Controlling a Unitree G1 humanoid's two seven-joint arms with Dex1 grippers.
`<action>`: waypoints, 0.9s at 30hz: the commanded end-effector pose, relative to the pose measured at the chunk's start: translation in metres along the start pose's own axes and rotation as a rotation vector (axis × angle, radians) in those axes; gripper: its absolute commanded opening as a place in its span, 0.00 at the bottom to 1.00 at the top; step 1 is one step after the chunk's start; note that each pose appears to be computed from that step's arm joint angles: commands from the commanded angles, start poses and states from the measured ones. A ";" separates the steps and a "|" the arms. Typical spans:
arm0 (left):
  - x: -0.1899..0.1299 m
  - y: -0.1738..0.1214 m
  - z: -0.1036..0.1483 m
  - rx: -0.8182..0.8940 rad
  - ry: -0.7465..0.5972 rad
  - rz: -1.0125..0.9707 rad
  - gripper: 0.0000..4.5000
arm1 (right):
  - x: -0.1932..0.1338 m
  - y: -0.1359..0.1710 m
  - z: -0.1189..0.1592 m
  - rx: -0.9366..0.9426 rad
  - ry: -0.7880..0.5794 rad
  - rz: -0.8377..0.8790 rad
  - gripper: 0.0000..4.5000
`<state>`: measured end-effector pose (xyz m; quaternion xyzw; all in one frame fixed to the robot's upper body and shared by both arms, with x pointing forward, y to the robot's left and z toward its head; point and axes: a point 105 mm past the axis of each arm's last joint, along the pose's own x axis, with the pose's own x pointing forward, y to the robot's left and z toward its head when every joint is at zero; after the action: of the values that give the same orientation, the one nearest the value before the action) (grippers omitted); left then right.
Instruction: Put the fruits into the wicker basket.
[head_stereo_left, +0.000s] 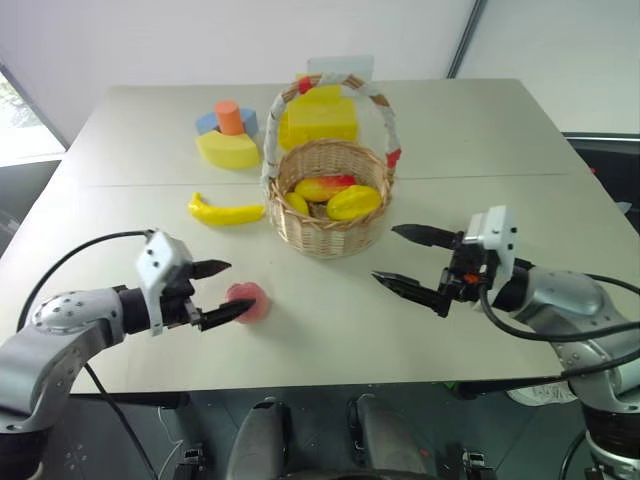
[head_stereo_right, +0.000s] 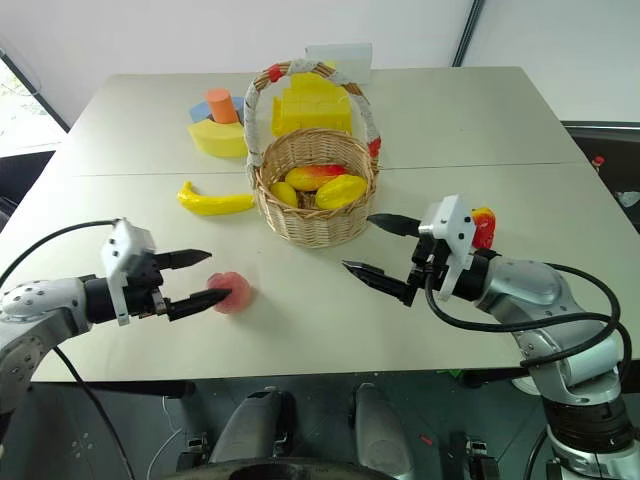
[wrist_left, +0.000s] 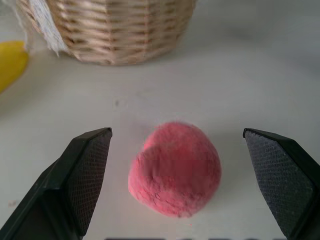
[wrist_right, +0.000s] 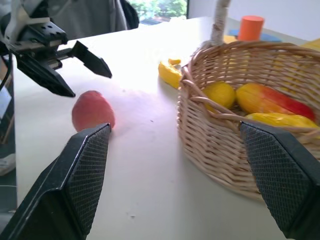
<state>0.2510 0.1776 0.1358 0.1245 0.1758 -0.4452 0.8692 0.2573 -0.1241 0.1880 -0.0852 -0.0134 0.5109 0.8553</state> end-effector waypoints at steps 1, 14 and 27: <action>0.010 -0.007 0.000 0.079 0.062 -0.028 1.00 | 0.003 0.012 0.012 -0.036 -0.020 0.058 0.95; 0.024 -0.001 -0.013 0.126 0.117 -0.023 0.81 | 0.013 0.035 0.006 -0.054 0.014 0.154 1.00; 0.024 0.035 0.112 0.135 -0.393 0.170 0.62 | 0.022 0.019 0.009 -0.089 -0.009 0.109 1.00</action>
<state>0.3108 0.1478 0.2248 0.1046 -0.0290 -0.3989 0.9106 0.2496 -0.0950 0.1852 -0.1158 -0.0168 0.5567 0.8225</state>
